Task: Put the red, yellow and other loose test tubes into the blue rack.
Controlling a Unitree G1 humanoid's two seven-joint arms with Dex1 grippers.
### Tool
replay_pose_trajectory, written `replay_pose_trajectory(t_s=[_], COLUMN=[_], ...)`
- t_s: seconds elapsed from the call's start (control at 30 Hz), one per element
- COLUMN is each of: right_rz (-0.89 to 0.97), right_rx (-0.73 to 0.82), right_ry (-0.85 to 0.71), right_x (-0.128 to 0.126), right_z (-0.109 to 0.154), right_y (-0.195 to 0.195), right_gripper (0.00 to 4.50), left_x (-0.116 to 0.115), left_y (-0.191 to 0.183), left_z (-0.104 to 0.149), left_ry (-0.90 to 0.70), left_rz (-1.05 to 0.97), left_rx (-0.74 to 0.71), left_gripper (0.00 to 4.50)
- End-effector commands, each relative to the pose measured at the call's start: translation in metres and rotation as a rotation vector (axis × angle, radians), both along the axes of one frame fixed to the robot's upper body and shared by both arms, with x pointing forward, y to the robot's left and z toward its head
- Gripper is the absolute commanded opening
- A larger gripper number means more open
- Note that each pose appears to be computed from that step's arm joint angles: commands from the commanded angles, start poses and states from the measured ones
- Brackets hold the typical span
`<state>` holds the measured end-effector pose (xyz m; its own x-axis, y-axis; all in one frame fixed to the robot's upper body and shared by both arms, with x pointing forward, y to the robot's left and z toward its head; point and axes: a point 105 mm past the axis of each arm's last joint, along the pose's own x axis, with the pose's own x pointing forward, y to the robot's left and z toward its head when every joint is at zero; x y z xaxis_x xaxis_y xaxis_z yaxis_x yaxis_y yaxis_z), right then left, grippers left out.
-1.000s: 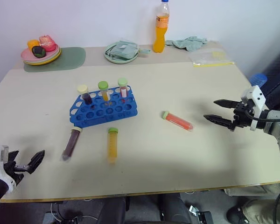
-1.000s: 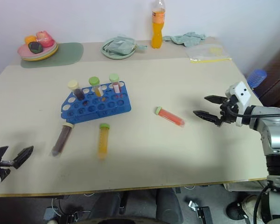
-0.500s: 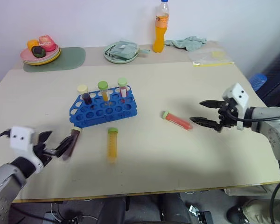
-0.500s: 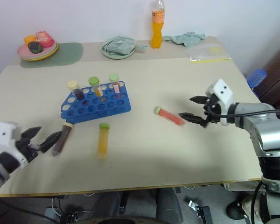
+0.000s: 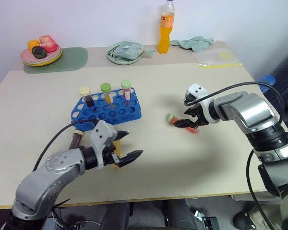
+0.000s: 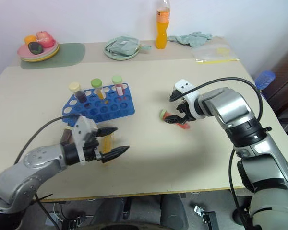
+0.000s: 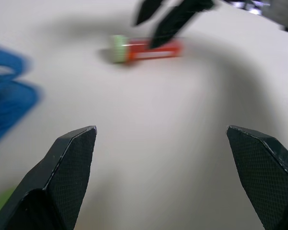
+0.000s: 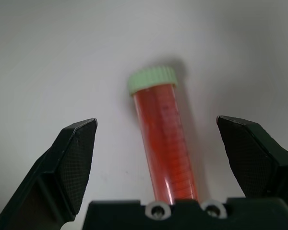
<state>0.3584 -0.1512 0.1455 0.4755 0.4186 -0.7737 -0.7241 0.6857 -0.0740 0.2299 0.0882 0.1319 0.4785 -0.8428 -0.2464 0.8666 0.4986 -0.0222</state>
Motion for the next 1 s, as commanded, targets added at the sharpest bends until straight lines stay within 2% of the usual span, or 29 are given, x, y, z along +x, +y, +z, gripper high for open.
replay_pose_trajectory(t_s=[0.03,0.07,0.17,0.33,0.4,0.47,0.57,0.67,0.73,0.83,1.0], right_rz=[0.004,0.003,0.012,0.056,0.089,0.186,0.394,0.451,0.396,0.287,0.175], right_rx=[-0.052,-0.056,-0.060,-0.078,-0.072,-0.025,0.175,0.356,0.458,0.622,0.835], right_ry=[-0.013,0.000,0.047,0.048,0.021,-0.085,-0.424,-0.695,-0.805,-0.929,-0.950], right_x=[0.012,0.013,0.015,0.013,0.011,0.008,-0.005,-0.020,-0.022,-0.018,-0.015], right_z=[0.003,0.001,-0.003,0.000,0.006,0.019,0.054,0.077,0.079,0.083,0.075], right_y=[0.000,0.000,0.001,0.005,0.008,0.018,0.046,0.062,0.073,0.095,0.140], right_gripper=[4.40,4.40,3.60,1.09,1.09,1.09,1.09,1.09,1.09,1.09,1.09], left_x=[-0.011,-0.011,-0.014,-0.016,-0.017,-0.016,-0.006,0.021,0.038,0.046,0.061], left_y=[-0.013,-0.014,-0.016,-0.017,-0.016,-0.012,0.006,0.037,0.055,0.068,0.098], left_z=[0.004,0.004,0.000,-0.005,-0.006,-0.008,-0.008,-0.003,0.005,0.015,0.013], left_ry=[-0.042,-0.040,-0.036,-0.030,-0.029,-0.031,-0.040,-0.118,-0.183,-0.273,-0.394], left_rz=[-0.065,-0.068,-0.075,-0.089,-0.086,-0.058,0.059,0.290,0.448,0.553,0.736], left_rx=[-0.015,-0.020,-0.024,-0.024,-0.023,-0.026,-0.056,-0.090,-0.137,-0.201,-0.107], left_gripper=[4.46,4.46,4.50,4.50,4.50,4.50,4.50,4.50,4.50,4.50,4.50])
